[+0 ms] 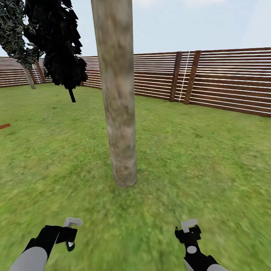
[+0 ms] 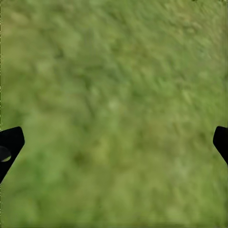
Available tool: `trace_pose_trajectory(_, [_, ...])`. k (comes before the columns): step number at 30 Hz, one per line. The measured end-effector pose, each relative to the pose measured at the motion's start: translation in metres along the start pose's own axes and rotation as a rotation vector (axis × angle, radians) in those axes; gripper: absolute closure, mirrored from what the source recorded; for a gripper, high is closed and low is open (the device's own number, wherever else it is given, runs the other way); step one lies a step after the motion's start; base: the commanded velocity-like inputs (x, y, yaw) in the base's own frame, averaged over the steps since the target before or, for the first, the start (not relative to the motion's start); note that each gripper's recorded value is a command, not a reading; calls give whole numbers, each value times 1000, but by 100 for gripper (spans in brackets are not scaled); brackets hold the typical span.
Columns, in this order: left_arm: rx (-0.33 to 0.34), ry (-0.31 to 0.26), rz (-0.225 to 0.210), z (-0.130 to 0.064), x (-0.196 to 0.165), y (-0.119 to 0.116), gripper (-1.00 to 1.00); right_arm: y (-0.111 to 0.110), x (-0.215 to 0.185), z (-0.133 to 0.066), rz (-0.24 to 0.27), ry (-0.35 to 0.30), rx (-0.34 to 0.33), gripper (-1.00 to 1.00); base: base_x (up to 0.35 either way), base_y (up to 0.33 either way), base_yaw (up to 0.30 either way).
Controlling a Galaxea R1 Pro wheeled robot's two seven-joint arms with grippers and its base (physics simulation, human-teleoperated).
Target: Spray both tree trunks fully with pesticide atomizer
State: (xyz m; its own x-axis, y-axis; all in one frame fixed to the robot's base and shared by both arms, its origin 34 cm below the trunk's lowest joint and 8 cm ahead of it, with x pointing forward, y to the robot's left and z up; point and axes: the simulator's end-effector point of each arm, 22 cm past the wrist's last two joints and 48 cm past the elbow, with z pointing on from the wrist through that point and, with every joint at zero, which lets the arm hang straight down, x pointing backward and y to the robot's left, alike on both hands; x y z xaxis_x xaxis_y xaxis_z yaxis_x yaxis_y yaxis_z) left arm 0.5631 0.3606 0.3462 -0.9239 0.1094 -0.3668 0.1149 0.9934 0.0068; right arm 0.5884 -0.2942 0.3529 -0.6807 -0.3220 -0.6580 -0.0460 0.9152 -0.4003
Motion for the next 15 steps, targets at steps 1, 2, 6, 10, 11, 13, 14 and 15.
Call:
trace_pose_trajectory(1, [13, 21, -17, -2, -3, -1, 100, 0, -2, 0, 5, -12, 0, -100, 174, -64, 0])
trace_pose_trajectory(2, [22, 33, -27, -3, -6, -4, 100, 0, -2, -1, 8, -20, 1, -100, 207, -101, 0])
trace_pose_trajectory(6, [32, 39, -26, -4, -13, -9, 100, 4, 14, -6, 7, -2, -6, -100, 251, -153, -1])
trace_pose_trajectory(10, [28, 44, 23, -5, -18, -12, 100, 1, 20, -7, 13, 8, -1, -100, 241, -187, -185])
trace_pose_trajectory(11, [26, 41, 30, -5, -19, -11, 100, 1, 20, -7, 13, 9, 0, -100, 194, -214, -287])
trace_pose_trajectory(13, [19, 31, 34, -6, -23, -8, 100, 1, 21, -7, 13, 9, 0, -100, 170, -227, -294])
trace_pose_trajectory(14, [14, 25, 34, -7, -26, -6, 100, 1, 21, -7, 13, 9, 0, -100, 166, -238, -298])
trace_pose_trajectory(15, [7, 19, 34, -8, -28, -3, 100, 1, 21, -7, 13, 9, 0, -100, 186, -236, -299])
